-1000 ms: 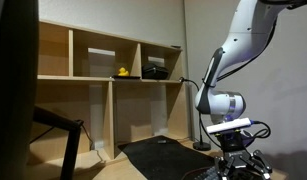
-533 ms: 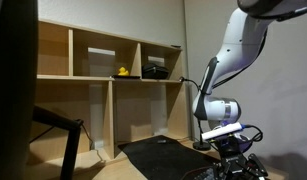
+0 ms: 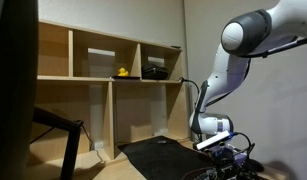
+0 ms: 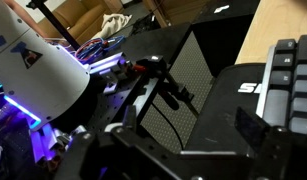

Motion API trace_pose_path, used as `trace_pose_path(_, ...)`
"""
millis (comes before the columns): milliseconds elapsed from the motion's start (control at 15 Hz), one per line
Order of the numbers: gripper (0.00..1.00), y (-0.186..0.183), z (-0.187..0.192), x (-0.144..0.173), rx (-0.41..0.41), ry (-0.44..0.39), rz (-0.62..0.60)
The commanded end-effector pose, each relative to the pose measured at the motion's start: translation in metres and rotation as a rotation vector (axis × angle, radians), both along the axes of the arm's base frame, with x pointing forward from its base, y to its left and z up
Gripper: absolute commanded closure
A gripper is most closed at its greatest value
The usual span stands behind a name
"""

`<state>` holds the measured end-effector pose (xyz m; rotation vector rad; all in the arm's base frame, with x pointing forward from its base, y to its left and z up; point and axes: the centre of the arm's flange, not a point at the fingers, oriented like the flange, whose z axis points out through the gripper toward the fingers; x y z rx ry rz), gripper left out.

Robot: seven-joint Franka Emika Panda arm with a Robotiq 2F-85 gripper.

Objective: Press a button on the keyboard.

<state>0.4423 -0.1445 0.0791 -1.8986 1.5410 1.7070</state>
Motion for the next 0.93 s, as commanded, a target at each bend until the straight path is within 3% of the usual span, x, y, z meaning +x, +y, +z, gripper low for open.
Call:
trace_pose_path(0,0.0,0.003,-0.04,0.037,-0.068,-0.047,-0.014)
trace_pose_path(533,0.0,0.003,-0.035,0.06,-0.113,-0.184,0.082)
trace_pose_path(667,0.0,0.004,-0.034,0.058,-0.133,-0.171,0.082)
trace_pose_path(733,0.0,0.007,0.007,0.031,-0.013,-0.084,0.101)
trace_pose_path(867,0.0,0.007,0.008,0.03,-0.009,-0.079,0.103)
